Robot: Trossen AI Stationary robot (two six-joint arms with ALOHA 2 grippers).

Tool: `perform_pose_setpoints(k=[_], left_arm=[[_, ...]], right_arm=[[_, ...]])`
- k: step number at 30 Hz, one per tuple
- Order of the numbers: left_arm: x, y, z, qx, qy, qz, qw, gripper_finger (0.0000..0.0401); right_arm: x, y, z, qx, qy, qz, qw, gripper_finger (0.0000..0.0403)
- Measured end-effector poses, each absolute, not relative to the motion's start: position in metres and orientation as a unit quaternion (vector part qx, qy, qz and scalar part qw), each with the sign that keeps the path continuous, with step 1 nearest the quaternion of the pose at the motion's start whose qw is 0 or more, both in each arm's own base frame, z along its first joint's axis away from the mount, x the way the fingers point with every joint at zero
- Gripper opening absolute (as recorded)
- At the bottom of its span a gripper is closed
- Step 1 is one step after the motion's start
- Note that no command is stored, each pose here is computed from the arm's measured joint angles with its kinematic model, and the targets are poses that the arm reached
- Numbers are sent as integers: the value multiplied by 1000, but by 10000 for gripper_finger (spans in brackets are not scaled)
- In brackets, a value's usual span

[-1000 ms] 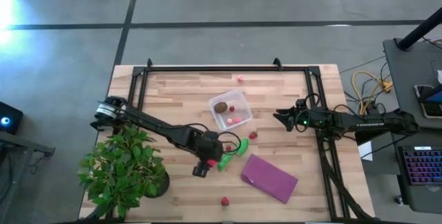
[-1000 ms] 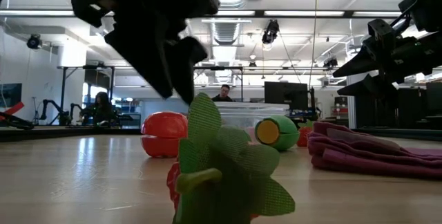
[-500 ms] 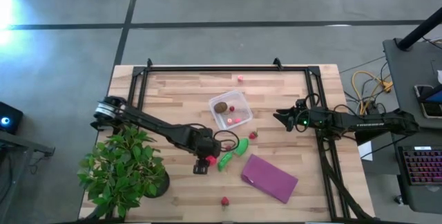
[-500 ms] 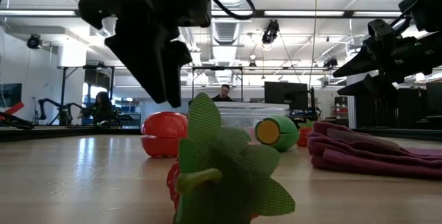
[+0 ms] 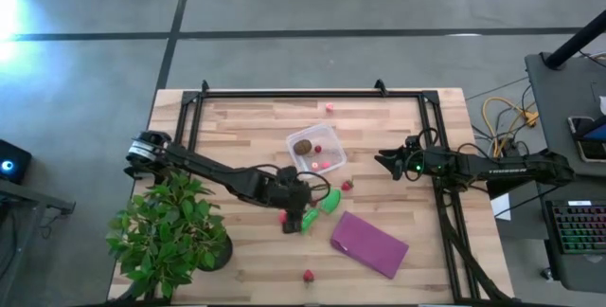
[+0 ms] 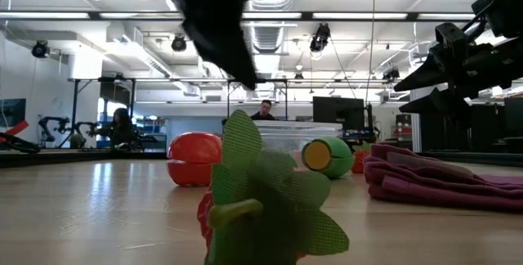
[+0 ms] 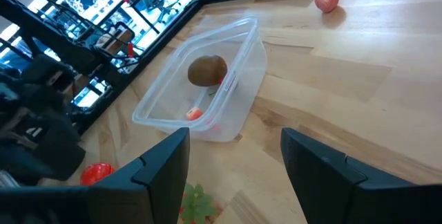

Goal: Pick and placing Produce into tupperware
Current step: Put the red tomato into the transparent bin

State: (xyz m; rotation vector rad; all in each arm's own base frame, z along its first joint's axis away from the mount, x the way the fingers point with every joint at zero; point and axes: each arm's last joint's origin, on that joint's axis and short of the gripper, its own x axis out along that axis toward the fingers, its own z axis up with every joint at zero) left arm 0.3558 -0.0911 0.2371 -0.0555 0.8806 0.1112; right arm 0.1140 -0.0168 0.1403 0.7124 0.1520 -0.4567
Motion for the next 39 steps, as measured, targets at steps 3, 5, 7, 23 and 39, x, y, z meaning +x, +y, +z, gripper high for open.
perform_pose_setpoints(k=[3,5,7,23,39], left_arm=[[358,-93,238,-34,415,52,908,233],[358,-93,233,-38,426,57,902,233],[356,-93,231,-36,436,57,898,233],[327,-91,241,-68,518,46,852,233],[323,-108,222,28,527,-65,847,233]], right_arm=[[114,-17,140,345,74,-221,909,219],[114,-17,140,345,74,-221,909,219],[114,-17,140,345,74,-222,909,219],[114,-17,140,345,73,-221,909,219],[114,-17,140,345,73,-221,909,219]])
